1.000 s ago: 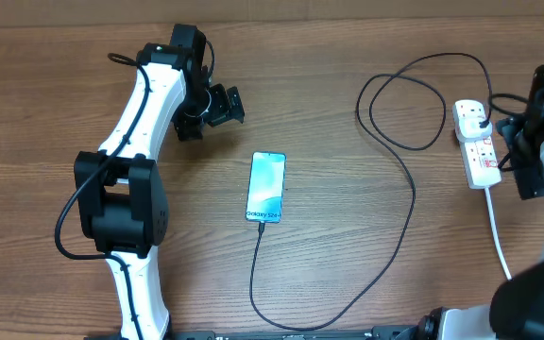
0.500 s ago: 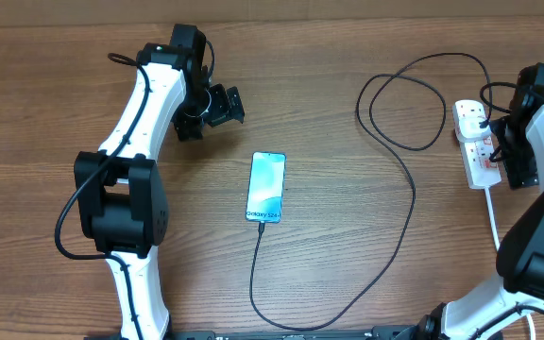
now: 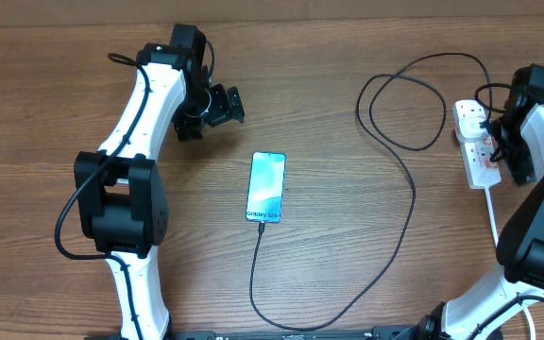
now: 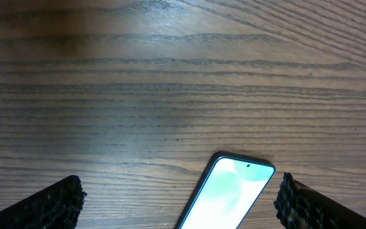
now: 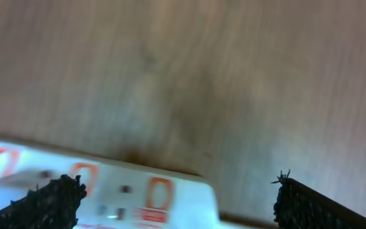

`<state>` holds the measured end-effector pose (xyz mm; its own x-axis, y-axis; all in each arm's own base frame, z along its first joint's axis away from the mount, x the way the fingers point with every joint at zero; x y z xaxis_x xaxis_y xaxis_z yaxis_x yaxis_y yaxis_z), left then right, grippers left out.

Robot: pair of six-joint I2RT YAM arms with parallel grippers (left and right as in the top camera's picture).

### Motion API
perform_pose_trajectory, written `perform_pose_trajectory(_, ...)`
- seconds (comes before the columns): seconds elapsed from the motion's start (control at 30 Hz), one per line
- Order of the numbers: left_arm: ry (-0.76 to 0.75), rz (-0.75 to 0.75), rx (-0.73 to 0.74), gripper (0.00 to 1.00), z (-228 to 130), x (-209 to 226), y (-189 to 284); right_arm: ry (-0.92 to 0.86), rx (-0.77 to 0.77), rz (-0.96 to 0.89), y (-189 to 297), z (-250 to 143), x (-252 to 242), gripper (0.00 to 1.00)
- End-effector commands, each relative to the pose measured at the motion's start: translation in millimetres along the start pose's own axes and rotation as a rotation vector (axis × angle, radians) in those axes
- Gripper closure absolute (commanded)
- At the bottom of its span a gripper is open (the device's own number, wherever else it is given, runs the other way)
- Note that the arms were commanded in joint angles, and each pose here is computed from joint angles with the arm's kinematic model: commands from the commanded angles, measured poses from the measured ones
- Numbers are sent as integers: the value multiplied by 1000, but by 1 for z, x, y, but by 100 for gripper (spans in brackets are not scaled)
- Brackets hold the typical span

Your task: Plug charger to phone and switch on socket

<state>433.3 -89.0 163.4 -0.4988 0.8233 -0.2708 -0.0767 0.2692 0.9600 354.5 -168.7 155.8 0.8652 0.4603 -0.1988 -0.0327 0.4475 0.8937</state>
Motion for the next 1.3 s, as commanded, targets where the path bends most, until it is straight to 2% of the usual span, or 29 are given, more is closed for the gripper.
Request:
perform_pose_trajectory(0.0, -22, -11, -20, 0, -1, -4, 7, 212, 16, 115, 2, 4, 10, 0)
perform_pose_trajectory(0.43, -22, -11, -20, 1, -1, -4, 7, 128, -6, 175, -11, 29, -9, 0)
perform_pose_trajectory(0.93, -22, -11, -20, 1, -1, -4, 7, 152, 40, 156, -34, 14, -7, 0)
perform_pose_trajectory(1.27, -22, -11, -20, 0, -1, -4, 7, 179, 139, 167, -64, -3, 4, 0)
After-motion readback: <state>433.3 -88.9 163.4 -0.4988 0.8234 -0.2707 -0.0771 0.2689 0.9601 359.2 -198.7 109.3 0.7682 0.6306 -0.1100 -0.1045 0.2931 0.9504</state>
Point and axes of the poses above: each gripper's point midway between its finger pads, its own y axis back along the fingers, its own x axis along the line the jaws close on, z = x × y, the point moved 9 cm from there along y, back along the fingers, and after that the axes turned 14 degrees about y, right-handed, at the moved point
